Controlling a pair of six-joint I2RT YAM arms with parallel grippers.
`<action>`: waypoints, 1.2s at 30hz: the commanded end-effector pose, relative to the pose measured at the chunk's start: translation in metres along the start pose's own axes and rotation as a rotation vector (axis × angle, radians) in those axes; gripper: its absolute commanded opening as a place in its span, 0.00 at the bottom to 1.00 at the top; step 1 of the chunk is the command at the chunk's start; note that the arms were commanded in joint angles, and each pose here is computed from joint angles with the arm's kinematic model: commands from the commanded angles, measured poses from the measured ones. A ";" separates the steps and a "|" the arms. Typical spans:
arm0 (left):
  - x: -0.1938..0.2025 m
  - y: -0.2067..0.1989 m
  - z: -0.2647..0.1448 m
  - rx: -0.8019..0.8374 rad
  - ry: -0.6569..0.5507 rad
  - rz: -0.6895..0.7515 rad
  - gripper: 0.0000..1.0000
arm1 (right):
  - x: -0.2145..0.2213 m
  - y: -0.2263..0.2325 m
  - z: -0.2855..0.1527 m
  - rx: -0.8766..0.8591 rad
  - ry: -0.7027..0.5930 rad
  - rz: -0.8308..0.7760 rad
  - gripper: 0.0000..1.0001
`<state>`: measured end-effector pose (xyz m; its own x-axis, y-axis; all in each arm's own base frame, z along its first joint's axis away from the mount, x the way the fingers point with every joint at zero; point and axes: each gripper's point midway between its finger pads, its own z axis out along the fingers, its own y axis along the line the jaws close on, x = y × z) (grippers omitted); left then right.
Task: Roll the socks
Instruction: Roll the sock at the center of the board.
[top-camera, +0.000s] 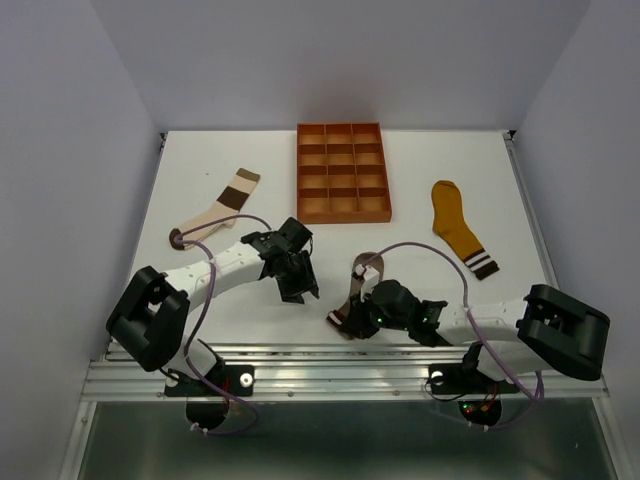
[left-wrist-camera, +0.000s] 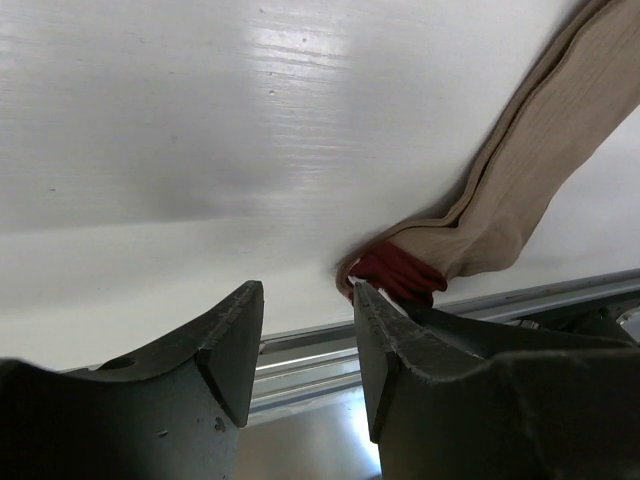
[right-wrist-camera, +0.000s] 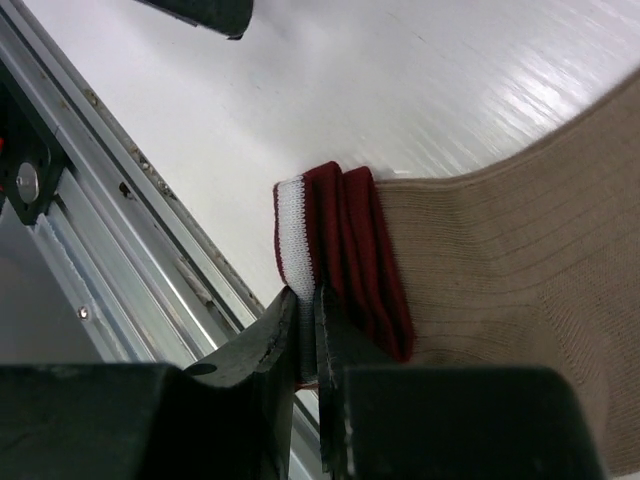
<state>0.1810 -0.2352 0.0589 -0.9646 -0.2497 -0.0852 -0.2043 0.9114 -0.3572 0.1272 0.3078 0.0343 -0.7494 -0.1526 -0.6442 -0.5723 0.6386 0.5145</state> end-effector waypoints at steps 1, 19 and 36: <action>0.010 -0.014 -0.003 0.097 0.016 0.069 0.52 | -0.017 0.010 -0.005 -0.055 -0.079 0.098 0.01; 0.040 -0.048 0.009 0.274 0.104 0.188 0.53 | -0.010 -0.022 -0.016 -0.017 -0.101 0.302 0.01; 0.055 -0.056 0.037 0.273 0.186 0.239 0.52 | 0.001 -0.043 -0.020 0.015 -0.093 0.393 0.01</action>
<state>0.1426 -0.3003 0.0339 -0.9999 0.0120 -0.0082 0.0145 0.8377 -0.5459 0.1443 0.2701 0.0302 -0.8723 0.1741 -0.4569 -0.2573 0.6312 0.7317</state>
